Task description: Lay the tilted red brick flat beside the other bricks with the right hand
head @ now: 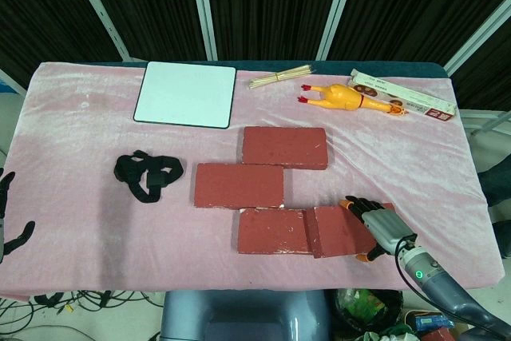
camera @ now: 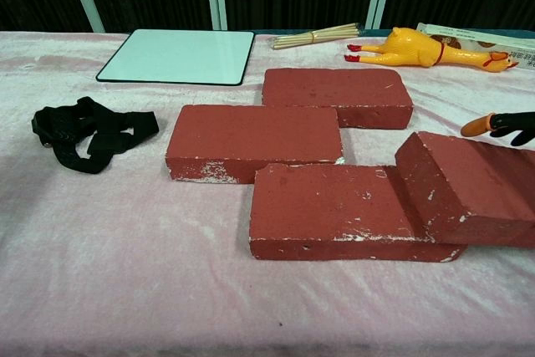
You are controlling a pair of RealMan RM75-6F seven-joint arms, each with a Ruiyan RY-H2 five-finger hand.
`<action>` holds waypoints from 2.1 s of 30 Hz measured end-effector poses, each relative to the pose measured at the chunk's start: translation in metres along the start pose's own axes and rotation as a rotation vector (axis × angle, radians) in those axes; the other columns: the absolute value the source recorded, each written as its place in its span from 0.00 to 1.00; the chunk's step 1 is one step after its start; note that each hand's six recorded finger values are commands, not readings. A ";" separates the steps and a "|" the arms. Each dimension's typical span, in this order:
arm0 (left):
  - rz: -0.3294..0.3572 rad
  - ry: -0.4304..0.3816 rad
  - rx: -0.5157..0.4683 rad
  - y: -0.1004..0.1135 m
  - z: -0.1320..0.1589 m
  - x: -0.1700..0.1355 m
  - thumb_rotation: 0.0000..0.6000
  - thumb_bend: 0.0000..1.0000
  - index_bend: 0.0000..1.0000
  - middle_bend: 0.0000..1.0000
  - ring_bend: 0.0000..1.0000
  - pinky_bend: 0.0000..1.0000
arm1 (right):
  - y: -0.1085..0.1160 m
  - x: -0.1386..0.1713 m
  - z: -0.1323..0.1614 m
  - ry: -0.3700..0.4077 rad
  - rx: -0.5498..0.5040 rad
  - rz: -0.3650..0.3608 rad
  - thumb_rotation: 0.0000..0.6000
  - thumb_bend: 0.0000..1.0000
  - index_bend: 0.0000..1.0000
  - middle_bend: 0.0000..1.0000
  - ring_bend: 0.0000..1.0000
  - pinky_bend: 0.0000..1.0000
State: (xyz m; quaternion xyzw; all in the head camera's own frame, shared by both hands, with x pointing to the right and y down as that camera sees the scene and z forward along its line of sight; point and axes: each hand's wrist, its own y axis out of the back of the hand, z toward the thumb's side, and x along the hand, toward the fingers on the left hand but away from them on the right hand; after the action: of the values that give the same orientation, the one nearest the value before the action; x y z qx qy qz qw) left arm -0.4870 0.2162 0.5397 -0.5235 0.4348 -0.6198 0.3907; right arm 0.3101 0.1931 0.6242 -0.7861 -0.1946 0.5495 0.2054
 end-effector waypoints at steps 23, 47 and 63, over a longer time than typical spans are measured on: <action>0.001 0.001 0.002 0.000 0.000 0.000 1.00 0.25 0.08 0.03 0.00 0.00 | 0.003 -0.001 0.002 0.005 0.011 0.011 1.00 0.00 0.00 0.00 0.00 0.10; -0.001 0.005 0.003 0.000 -0.001 0.000 1.00 0.25 0.08 0.03 0.00 0.00 | 0.000 -0.014 0.003 -0.002 -0.006 0.041 1.00 0.00 0.02 0.18 0.13 0.10; -0.001 0.005 -0.001 0.000 -0.001 0.000 1.00 0.25 0.08 0.03 0.00 0.00 | 0.016 -0.028 0.009 0.009 -0.049 -0.048 1.00 0.00 0.25 0.31 0.23 0.10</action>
State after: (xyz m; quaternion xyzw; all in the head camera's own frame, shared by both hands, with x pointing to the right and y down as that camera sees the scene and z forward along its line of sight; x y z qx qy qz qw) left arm -0.4880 0.2165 0.5394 -0.5225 0.4359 -0.6211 0.3889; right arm 0.2938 0.1659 0.6344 -0.7883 -0.2260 0.5361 0.2001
